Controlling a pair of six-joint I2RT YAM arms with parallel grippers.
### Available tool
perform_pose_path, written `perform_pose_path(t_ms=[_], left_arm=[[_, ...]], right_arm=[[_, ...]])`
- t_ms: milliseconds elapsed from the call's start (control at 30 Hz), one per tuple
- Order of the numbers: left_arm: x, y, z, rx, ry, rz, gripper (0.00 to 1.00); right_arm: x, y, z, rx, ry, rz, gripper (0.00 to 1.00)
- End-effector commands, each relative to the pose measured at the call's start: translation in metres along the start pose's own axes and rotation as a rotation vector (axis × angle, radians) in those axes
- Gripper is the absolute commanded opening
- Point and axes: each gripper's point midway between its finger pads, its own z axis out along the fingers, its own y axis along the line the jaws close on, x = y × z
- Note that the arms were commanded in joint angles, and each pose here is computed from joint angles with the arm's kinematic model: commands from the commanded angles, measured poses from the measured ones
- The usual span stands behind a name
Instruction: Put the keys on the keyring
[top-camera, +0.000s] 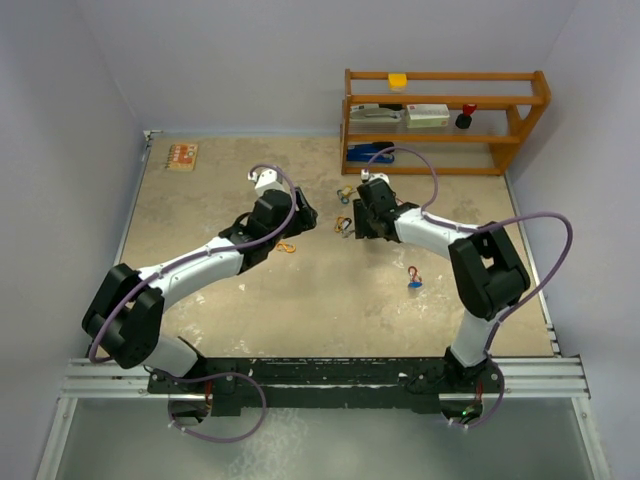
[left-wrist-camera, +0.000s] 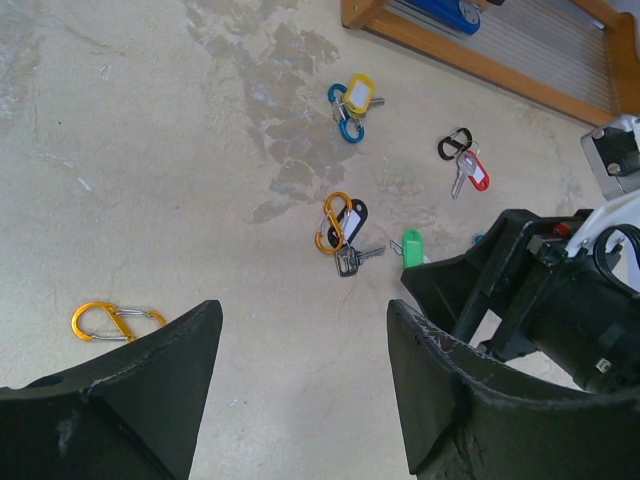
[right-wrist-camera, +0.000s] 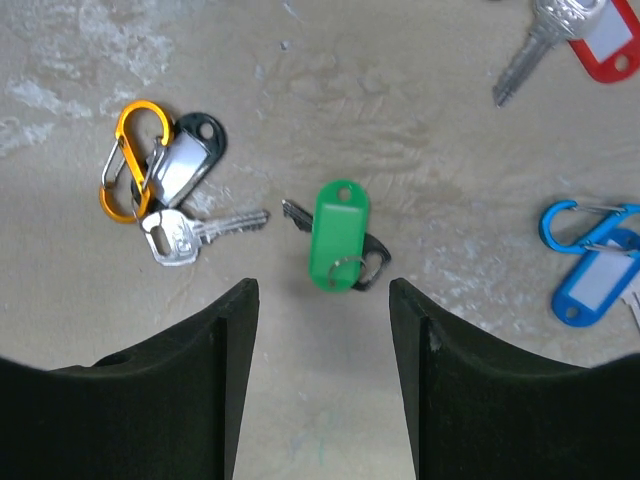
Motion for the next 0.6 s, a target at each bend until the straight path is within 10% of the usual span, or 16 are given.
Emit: perform_pose_path(t_ms=[0, 567], left_arm=[[-0.017, -0.006, -0.003, 0.033, -0.049, -0.012, 0.64], [-0.017, -0.002, 0.0, 0.03, -0.045, -0.018, 0.64]], right_arm=[[-0.024, 0.011, 0.007, -0.021, -0.05, 0.047, 0.59], [-0.022, -0.004, 0.036, 0.004, -0.018, 0.048, 0.59]])
